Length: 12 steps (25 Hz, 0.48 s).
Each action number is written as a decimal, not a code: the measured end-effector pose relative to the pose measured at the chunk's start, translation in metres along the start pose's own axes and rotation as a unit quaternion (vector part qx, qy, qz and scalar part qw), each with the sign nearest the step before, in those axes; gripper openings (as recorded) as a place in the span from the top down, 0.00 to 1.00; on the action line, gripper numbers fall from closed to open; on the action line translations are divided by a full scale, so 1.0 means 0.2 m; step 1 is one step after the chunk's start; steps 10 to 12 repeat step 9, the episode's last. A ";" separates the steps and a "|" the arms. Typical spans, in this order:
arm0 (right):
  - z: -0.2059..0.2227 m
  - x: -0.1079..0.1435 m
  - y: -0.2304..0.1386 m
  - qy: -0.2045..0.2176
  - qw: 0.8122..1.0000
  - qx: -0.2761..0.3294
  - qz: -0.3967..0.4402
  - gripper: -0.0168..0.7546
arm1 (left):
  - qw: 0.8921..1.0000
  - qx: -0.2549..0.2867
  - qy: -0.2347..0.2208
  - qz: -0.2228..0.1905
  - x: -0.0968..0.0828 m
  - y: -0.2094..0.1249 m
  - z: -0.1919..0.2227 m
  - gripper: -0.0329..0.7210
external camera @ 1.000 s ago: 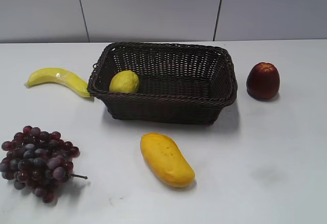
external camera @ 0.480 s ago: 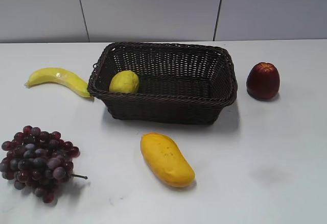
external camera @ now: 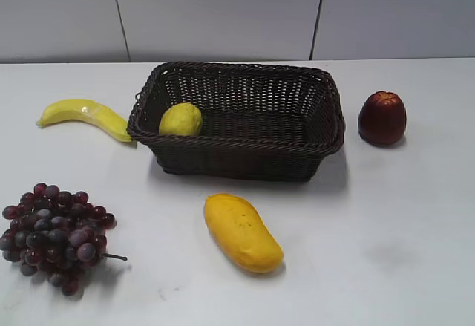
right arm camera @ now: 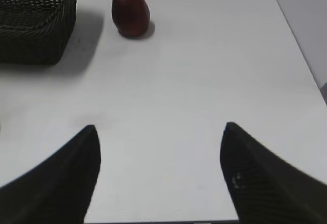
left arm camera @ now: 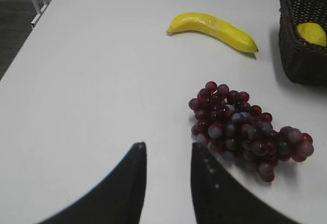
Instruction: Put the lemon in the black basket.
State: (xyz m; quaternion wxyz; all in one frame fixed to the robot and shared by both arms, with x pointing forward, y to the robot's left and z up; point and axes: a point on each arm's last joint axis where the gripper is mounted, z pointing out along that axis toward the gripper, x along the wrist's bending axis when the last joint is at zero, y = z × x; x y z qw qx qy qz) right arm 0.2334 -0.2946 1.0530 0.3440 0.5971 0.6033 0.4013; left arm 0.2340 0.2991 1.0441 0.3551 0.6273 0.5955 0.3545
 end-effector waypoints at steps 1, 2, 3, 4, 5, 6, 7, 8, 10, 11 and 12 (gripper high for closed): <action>0.00 0.00 0.00 0.000 1.000 0.000 0.000 0.21 | 1.000 0.000 0.000 0.000 0.00 0.00 0.00 0.64; 0.00 0.00 0.00 0.000 1.000 0.000 0.000 0.21 | 1.000 0.000 0.000 0.000 0.00 0.00 0.00 0.64; 0.00 0.00 0.00 0.000 1.000 0.000 0.000 0.21 | 1.000 0.000 0.000 0.000 0.00 0.00 0.00 0.64; 0.00 0.00 0.00 0.000 1.000 0.000 0.000 0.21 | 1.000 0.000 0.000 0.000 0.00 0.00 0.00 0.64; 0.00 0.00 0.00 0.000 1.000 0.000 0.000 0.21 | 1.000 0.000 0.000 0.000 0.00 0.00 0.00 0.64; 0.00 0.00 0.00 0.000 1.000 0.000 0.000 0.21 | 1.000 0.000 0.000 0.000 0.00 0.00 0.00 0.64; 0.00 0.00 0.00 0.001 1.000 0.000 0.000 0.21 | 1.000 0.000 0.000 0.000 0.00 0.00 0.00 0.64; 0.00 0.00 0.00 0.001 1.000 0.000 0.000 0.21 | 1.000 0.000 0.000 0.000 0.00 0.00 0.00 0.64; 0.00 0.00 0.00 0.001 1.000 0.000 0.000 0.21 | 1.000 0.000 0.000 0.000 0.00 0.00 0.00 0.64; 0.00 0.00 0.00 0.001 1.000 0.000 0.000 0.21 | 1.000 0.000 0.000 0.000 0.00 0.00 0.00 0.64; 0.00 0.00 0.00 0.001 1.000 0.000 0.000 0.21 | 1.000 0.000 0.000 0.000 0.00 0.00 0.00 0.64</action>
